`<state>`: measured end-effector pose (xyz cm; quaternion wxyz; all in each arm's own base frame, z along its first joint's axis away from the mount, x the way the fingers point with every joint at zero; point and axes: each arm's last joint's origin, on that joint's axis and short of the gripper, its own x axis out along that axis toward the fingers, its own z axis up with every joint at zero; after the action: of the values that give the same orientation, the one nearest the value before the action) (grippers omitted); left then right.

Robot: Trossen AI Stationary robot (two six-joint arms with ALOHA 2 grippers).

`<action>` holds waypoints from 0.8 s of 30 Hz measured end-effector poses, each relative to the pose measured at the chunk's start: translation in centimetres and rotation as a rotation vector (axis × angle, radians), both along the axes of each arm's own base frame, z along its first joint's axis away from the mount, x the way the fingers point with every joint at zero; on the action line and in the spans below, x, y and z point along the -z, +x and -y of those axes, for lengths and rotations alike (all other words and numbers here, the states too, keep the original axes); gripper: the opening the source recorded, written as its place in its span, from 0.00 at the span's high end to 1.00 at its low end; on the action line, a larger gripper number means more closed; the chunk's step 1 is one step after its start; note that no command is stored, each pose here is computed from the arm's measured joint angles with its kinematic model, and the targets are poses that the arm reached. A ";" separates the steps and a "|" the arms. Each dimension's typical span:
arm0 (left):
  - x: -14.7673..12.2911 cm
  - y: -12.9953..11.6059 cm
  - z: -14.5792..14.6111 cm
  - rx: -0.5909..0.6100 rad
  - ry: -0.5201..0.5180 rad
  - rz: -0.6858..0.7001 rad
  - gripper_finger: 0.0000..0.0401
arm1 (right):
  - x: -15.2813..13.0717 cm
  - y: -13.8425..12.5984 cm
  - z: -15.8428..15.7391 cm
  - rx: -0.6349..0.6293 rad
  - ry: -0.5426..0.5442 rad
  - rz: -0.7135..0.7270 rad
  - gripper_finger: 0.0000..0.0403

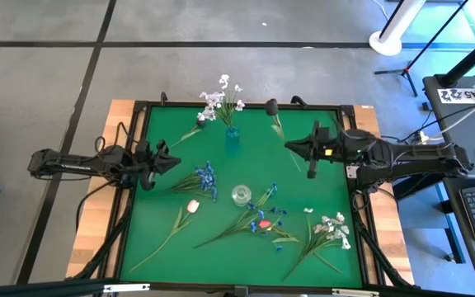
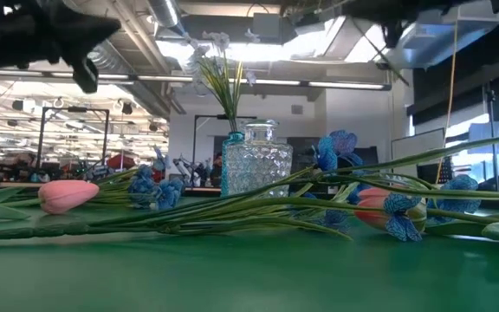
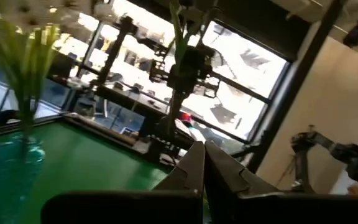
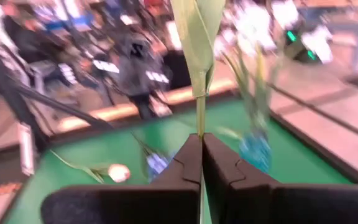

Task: Sort flowers into vase by color
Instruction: Put the right black tulip into the transparent vase

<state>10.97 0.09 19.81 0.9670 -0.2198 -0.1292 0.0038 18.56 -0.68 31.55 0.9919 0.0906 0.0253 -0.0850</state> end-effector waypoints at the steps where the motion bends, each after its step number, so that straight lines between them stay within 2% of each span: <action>1: -0.4 0.1 0.1 0.002 0.018 0.009 1.00 | -0.2 0.3 0.0 -0.018 -0.009 0.028 1.00; 5: -1.5 0.7 0.5 -0.048 0.085 0.042 1.00 | -0.4 1.5 -0.2 -0.077 -0.037 0.080 1.00; 10: -3.2 2.8 1.1 -0.029 0.152 0.014 1.00 | 0.1 3.3 -0.3 -0.104 -0.062 0.113 1.00; 14: -5.4 5.8 1.6 -0.048 0.162 -0.014 1.00 | 0.7 4.6 -0.3 -0.134 -0.066 0.130 1.00; 18: -8.3 9.4 2.3 -0.061 0.219 -0.022 1.00 | 1.0 5.4 -0.4 -0.145 -0.068 0.146 1.00; 24: -11.0 15.0 3.0 -0.097 0.330 -0.060 0.88 | 1.0 5.6 -0.4 -0.163 -0.070 0.164 1.00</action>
<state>26.02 -2.88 30.81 0.9920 -0.0511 -0.1095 0.0358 24.16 -0.29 30.54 0.9969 0.0602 -0.0516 0.0029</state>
